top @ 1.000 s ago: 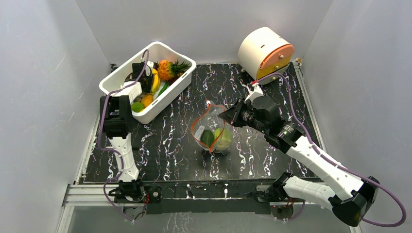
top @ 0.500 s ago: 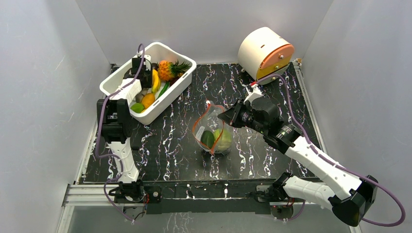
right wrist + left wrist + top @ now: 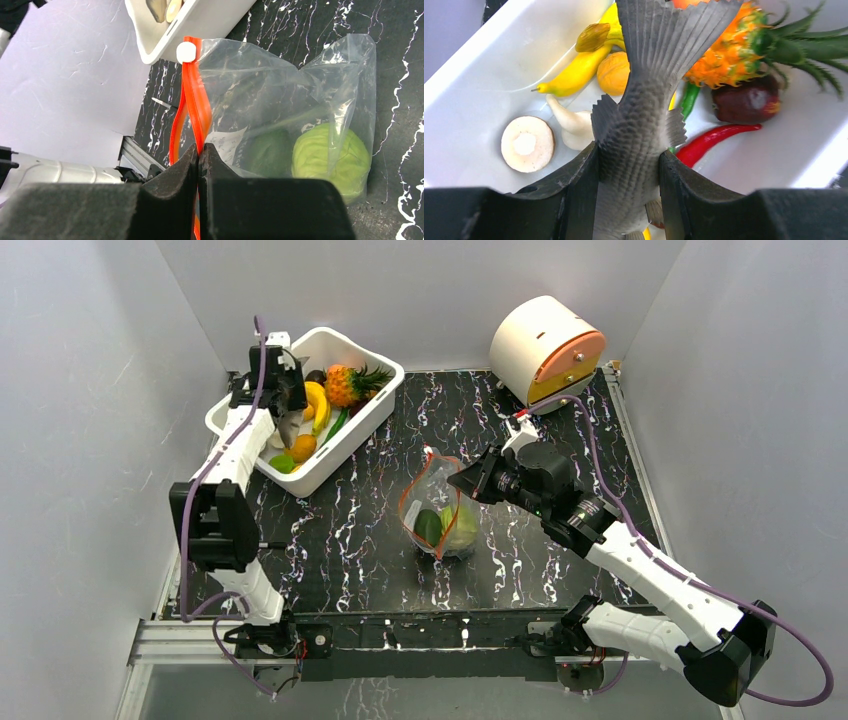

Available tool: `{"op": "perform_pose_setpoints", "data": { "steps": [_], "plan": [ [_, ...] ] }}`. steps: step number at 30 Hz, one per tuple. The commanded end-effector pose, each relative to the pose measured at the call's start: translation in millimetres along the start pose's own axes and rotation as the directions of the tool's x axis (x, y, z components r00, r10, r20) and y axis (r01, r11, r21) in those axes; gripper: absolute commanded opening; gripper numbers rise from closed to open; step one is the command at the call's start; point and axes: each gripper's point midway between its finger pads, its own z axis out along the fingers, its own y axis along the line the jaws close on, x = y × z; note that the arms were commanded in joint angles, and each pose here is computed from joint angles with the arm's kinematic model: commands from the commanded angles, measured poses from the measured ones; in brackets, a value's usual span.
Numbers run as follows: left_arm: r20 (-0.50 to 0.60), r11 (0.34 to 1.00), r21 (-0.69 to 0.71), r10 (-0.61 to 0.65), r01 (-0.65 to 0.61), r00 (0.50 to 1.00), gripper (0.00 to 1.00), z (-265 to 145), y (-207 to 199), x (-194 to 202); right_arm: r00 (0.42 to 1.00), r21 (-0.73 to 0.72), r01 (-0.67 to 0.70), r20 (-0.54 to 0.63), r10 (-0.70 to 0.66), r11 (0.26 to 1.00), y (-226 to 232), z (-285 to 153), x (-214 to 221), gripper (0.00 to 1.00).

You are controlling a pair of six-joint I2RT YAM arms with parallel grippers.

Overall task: Place the food in the zip-top bag and seal the zipper
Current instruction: Pick up the fake fish from the bin.

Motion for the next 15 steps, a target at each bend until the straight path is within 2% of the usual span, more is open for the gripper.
{"op": "perform_pose_setpoints", "data": {
  "steps": [1,6,10,15],
  "plan": [
    [0.085,0.991,0.119,-0.078,0.068,0.993,0.17,-51.0,-17.1,-29.8,0.998,-0.057,-0.002,0.057,0.005,0.998,15.5,-5.2,-15.7,0.00],
    [0.097,0.937,0.324,-0.170,0.130,0.981,0.17,-97.5,-48.9,-39.9,0.998,-0.045,0.002,0.061,0.001,0.999,15.3,-5.4,-18.3,0.00],
    [0.113,0.893,0.425,-0.215,0.149,0.970,0.17,-137.5,-61.1,-42.5,0.998,-0.044,0.003,0.055,-0.001,0.999,17.6,-6.0,-19.6,0.00],
    [0.084,0.787,0.601,-0.237,0.141,0.968,0.17,-185.1,-87.4,-28.3,0.998,-0.066,-0.020,0.055,0.023,0.998,22.3,-8.3,-19.6,0.00]
  ]
}}
